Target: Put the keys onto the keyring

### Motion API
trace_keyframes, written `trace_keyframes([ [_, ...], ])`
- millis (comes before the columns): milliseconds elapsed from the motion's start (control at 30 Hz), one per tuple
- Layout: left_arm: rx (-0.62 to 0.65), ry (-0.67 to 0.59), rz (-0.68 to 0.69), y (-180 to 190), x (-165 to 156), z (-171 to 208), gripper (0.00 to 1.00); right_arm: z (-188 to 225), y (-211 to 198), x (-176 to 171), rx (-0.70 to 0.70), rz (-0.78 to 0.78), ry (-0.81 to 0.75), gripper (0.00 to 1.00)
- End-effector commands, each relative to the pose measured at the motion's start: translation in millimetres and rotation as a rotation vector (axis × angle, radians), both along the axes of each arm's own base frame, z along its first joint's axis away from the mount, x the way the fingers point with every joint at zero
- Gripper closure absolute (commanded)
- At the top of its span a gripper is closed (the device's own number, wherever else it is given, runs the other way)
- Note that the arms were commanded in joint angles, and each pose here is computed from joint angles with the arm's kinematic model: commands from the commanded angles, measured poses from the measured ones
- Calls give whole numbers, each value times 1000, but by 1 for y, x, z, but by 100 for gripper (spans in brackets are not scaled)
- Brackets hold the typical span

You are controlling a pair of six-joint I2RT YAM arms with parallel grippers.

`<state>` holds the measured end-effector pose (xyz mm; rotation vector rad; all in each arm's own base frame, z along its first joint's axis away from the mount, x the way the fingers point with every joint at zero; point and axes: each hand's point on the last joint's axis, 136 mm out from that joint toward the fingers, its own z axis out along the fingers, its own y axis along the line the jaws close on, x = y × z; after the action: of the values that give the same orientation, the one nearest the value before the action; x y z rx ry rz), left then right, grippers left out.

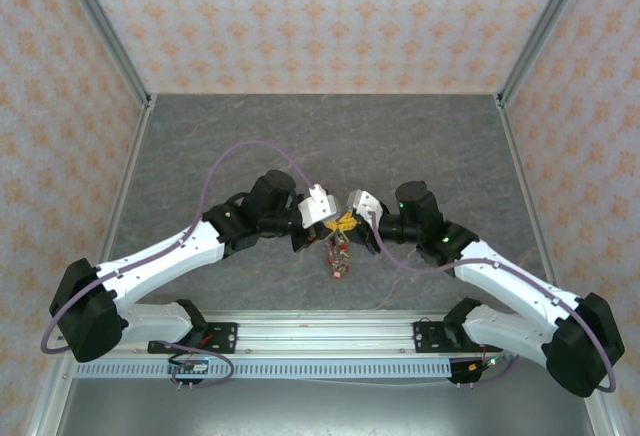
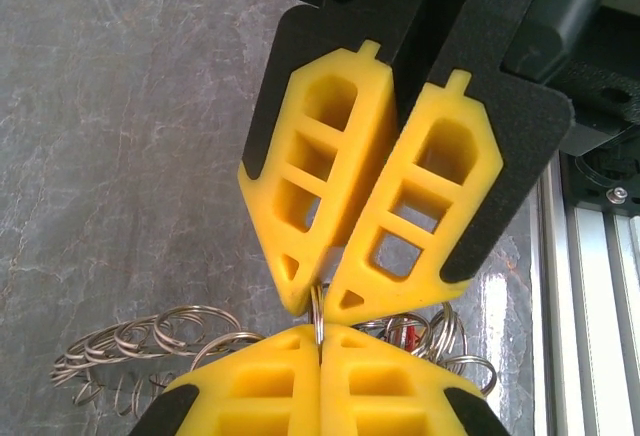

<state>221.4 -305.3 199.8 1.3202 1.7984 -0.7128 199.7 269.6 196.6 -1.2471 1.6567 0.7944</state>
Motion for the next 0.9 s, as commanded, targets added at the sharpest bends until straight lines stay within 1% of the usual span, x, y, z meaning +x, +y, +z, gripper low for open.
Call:
trace_keyframes([
  [0,-113,-43,-75,-14,-9,35,100,13,10,1,75,18,-17,92],
  [167,-152,-45,-93,-17,-12,40,100,2,12,9,49,-25,10,94],
  [333,-151,-38,-93,-18,-12,38,100,-2,13,10,50,-33,19,94],
  [433,-144,-34,-87,-18,-11,35,100,1,8,12,36,-52,-14,93],
  [667,-82,-43,-47,-14,-2,27,100,10,-14,19,-1,-154,-143,89],
  [767,-68,-46,-38,-13,1,25,100,11,-19,17,-3,-165,-160,86],
  [867,-76,-41,-43,-16,1,26,100,10,-16,12,8,-139,-140,85],
])
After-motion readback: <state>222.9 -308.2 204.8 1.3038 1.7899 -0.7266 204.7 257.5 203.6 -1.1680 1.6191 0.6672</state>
